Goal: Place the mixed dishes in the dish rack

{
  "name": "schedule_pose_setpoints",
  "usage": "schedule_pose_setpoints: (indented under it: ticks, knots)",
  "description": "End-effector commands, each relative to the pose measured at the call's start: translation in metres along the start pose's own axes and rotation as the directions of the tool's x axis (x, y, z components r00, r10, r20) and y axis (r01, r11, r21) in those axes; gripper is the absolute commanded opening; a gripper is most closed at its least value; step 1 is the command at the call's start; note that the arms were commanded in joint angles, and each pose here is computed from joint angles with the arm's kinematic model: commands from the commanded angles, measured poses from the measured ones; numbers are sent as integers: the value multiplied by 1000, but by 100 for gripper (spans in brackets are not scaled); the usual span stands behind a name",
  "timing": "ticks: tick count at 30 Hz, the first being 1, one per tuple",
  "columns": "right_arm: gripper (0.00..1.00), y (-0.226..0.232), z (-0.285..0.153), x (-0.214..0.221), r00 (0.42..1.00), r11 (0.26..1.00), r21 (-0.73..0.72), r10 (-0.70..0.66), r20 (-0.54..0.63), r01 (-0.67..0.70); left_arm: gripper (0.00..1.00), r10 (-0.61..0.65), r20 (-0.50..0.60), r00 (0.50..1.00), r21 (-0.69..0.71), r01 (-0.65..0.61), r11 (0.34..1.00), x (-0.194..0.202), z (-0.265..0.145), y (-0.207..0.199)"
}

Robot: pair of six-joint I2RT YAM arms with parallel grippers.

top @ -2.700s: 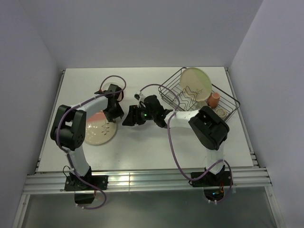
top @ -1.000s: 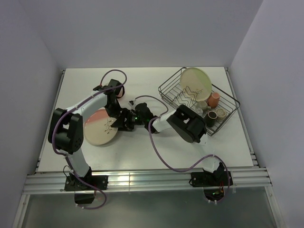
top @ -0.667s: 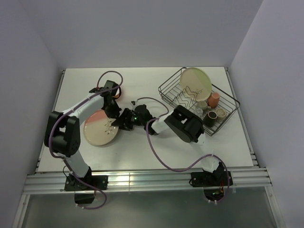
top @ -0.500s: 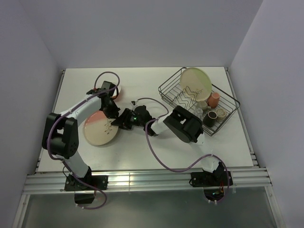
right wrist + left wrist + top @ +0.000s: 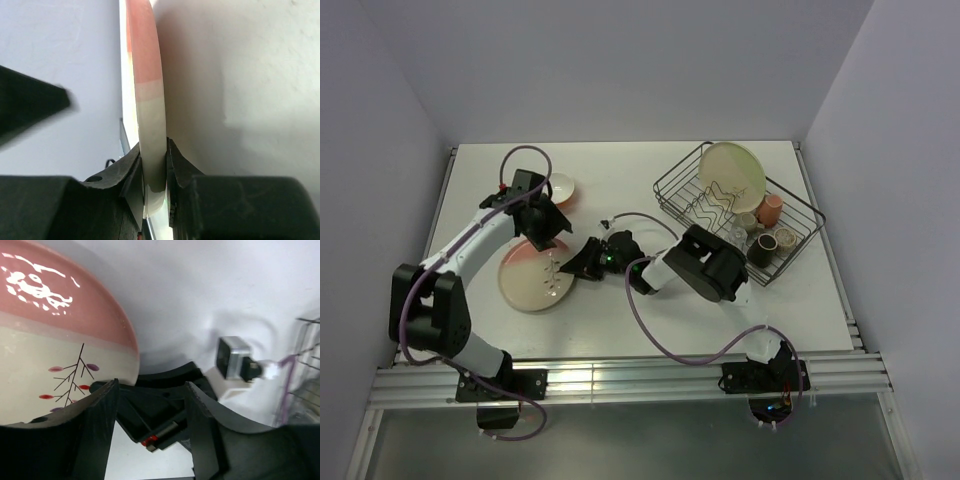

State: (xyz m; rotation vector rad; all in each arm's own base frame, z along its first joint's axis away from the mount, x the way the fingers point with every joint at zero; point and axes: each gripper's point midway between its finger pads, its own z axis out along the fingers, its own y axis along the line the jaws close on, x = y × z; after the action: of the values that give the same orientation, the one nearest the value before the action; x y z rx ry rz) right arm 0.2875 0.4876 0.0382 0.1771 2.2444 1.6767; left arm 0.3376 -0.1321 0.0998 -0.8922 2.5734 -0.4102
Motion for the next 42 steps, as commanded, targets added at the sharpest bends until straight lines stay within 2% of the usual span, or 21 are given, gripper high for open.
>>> schedule_pose_setpoints:
  ticks: [1,2,5,6,8,9,11,14,20,21,23,24,25,27,29,36,37,39,40,42]
  knots:
    - [0,75,-19,-22,986,971,-182,-142,83,155,61,-11,104,995,121,-1,993,-22,-36,-21]
    - [0,78,-22,-20,984,964,-197,-167,62,176,65,-10,120,993,123,-5,992,-25,-41,-20]
    - [0,100,-32,-25,973,938,-258,-228,42,231,66,2,200,980,141,-31,990,-38,-64,-21]
    - [0,107,-36,-17,966,924,-295,-260,-12,244,66,4,235,972,137,-37,990,-44,-70,-19]
    - [0,129,-44,-22,945,889,-348,-326,-26,297,66,14,306,952,162,-66,985,-52,-94,-20]
    - [0,132,-49,-18,935,881,-366,-347,-69,300,66,18,335,942,169,-78,983,-55,-101,-19]
    - [0,152,-60,-30,921,853,-405,-384,-59,330,70,6,418,908,192,-94,977,-64,-129,-17]
    - [0,165,-70,-45,910,854,-399,-403,-101,333,74,-9,489,872,233,-121,965,-67,-158,-13]
    - [0,190,-102,-81,887,831,-415,-449,-109,370,78,-67,578,813,294,-131,947,-68,-203,-2]
    - [0,188,-109,-96,890,848,-378,-442,-115,372,78,-72,585,808,300,-132,945,-67,-205,0]
    - [0,201,-123,-112,851,806,-369,-520,-70,462,79,-97,611,786,322,-135,937,-68,-218,3]
    - [0,195,-128,-115,858,829,-332,-505,-97,451,79,-100,613,784,323,-132,937,-67,-218,5]
    - [0,200,-140,-131,838,807,-314,-542,-59,500,80,-103,618,779,324,-133,937,-66,-220,7]
    - [0,203,-153,-145,838,818,-263,-543,-57,512,80,-100,618,780,313,-127,941,-65,-216,12]
    - [0,213,-172,-167,793,773,-222,-609,1,594,80,-94,617,782,305,-127,944,-64,-213,14]
    - [0,197,-248,-233,766,769,-4,-637,89,640,80,-79,604,793,290,-127,949,-60,-196,18]
    - [0,196,-259,-241,737,743,26,-667,105,669,80,-80,602,795,293,-127,948,-60,-194,18]
    - [0,185,-285,-260,738,748,96,-664,122,657,80,-73,590,804,283,-121,952,-57,-185,21]
    - [0,181,-294,-267,707,718,131,-696,123,684,80,-79,587,806,288,-117,950,-57,-182,21]
    - [0,171,-318,-280,703,712,198,-700,125,673,80,-76,574,815,284,-111,953,-53,-173,24]
